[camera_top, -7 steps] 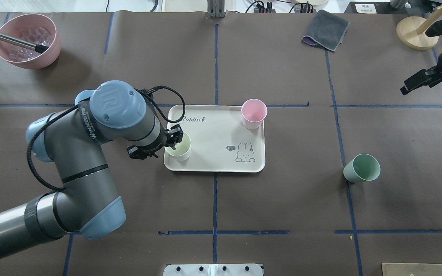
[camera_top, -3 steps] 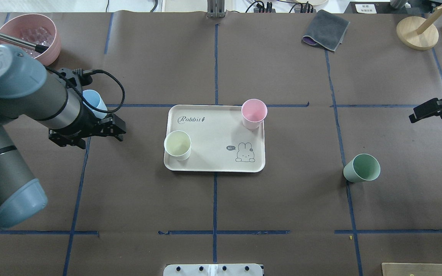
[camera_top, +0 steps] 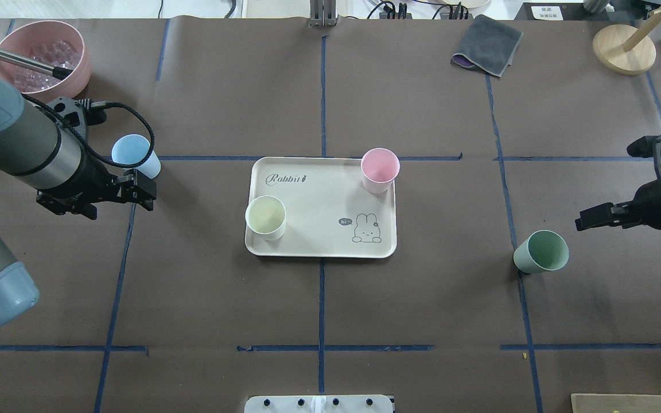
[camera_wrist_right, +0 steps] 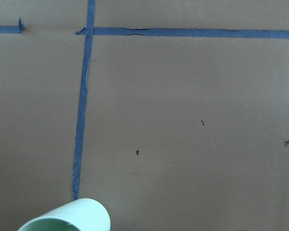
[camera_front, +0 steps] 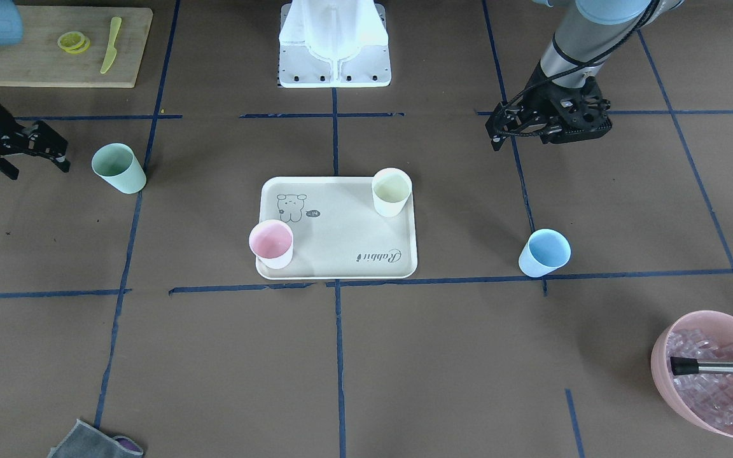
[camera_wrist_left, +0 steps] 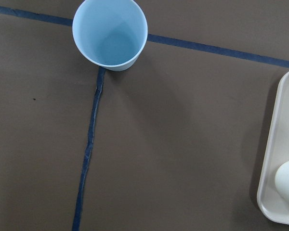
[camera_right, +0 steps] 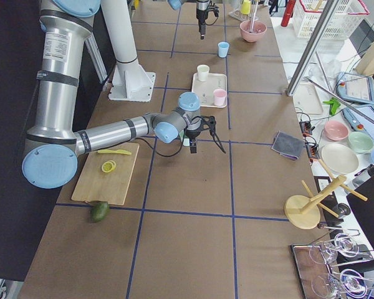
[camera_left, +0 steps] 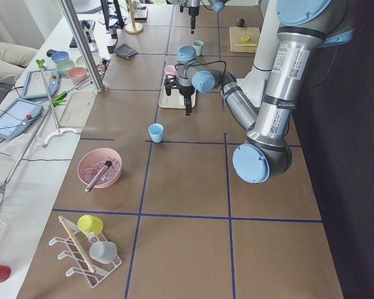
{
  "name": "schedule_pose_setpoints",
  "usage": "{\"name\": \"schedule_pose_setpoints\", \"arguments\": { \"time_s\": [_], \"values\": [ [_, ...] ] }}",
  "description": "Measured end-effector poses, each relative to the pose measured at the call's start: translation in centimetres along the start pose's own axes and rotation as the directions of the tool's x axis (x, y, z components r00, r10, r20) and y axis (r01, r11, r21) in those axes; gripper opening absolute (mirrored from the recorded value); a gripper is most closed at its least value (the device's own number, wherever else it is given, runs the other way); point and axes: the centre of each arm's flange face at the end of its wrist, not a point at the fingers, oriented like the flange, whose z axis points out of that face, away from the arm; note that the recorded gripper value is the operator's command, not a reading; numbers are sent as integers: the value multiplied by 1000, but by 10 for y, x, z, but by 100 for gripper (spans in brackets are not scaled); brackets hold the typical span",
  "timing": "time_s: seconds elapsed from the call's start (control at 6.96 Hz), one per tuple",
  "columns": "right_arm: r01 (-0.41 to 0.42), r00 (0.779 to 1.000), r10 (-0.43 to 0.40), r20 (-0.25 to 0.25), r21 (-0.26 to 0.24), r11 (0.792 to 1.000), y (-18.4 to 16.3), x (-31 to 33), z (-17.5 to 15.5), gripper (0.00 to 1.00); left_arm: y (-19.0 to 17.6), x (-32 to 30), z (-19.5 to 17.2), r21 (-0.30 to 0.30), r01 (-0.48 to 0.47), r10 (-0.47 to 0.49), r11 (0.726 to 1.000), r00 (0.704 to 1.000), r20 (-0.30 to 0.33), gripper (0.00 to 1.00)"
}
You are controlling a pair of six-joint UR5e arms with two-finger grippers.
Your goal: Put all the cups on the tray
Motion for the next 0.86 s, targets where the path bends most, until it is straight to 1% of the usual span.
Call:
{"name": "schedule_pose_setpoints", "arguments": {
  "time_s": [0.14, 0.29, 0.57, 0.72, 0.86],
  "values": [
    [-6, 1000, 6, -2, 3, 1000, 11, -14, 12, 97, 0, -1, 0, 0, -1, 1, 1000, 1000, 1, 99],
    [-1, 1000, 1, -2, 0, 1000, 18, -24, 20, 95, 0, -1, 0, 0, -2, 2, 1000, 1000, 1, 100],
    [15, 1000, -15, -4, -17, 1000, 27, -33, 30, 17, 0, 0, 1, -1, -1, 1, 1000, 1000, 1, 99],
    [21, 1000, -21, -4, -27, 999, 30, -35, 33, 4, 0, 0, 2, -2, 2, -2, 1000, 1000, 3, 99],
    [29, 1000, -29, 1, -32, 999, 31, -40, 36, 1, 0, 0, 3, -3, 4, -4, 1000, 1000, 3, 99]
  ]
}}
